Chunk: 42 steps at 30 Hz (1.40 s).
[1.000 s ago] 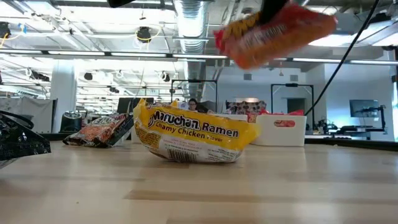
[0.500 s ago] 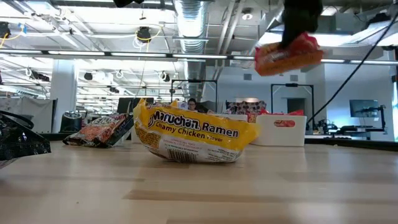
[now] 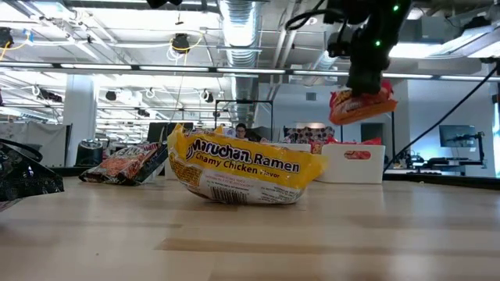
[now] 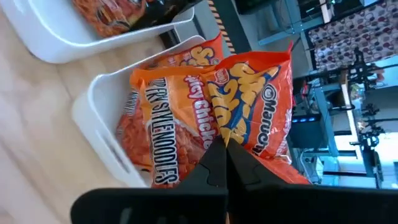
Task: Sort Maruchan noodles
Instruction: Put the orange noodle pack into the right white bin
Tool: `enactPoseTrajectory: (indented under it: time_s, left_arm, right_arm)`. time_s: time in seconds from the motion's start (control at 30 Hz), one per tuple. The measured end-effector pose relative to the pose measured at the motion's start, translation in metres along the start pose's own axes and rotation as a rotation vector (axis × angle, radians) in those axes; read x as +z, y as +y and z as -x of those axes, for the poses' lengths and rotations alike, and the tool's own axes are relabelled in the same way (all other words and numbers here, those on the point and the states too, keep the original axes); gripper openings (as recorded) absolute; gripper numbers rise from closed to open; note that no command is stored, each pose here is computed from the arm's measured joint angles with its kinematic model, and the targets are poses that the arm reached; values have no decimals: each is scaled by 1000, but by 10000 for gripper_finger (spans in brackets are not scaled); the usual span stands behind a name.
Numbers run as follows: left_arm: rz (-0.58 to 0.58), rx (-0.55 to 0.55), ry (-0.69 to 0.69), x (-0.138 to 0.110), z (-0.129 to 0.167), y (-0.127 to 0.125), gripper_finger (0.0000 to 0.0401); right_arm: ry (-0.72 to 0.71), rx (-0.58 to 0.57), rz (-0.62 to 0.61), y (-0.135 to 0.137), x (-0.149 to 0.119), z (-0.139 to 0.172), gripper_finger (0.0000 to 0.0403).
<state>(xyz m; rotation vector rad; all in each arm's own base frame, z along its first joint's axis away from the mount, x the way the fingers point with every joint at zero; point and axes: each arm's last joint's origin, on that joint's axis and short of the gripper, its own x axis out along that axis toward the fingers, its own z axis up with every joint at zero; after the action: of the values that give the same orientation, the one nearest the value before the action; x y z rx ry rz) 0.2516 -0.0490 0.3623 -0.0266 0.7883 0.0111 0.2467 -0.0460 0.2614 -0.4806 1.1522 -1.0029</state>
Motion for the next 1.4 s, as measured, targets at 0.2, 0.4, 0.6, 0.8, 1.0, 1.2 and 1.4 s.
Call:
enactPoseTrajectory:
  time_s: [0.2,0.4,0.6,0.8,1.0,1.2,1.4]
  left_arm:
    - [11,-7,2,0,0,0,112]
    - [2,-7,2,0,0,0,112]
    - [2,-7,2,0,0,0,112]
    - [-5,-2,1,0,0,0,112]
    - [-17,-2,4,0,0,0,112]
    - [-34,4,42,-4,0,1,112]
    - [-59,5,53,-5,0,1,112]
  right_arm:
    - [15,74,97,-2,6,-24,5]
    - [-16,172,165,-12,13,-41,4]
    - [8,293,151,-24,11,-66,4]
    - [79,337,168,-21,8,-91,4]
    - [112,340,187,-9,11,-106,6]
    - [114,325,194,-1,14,-110,29]
    - [140,327,174,-1,11,-110,83]
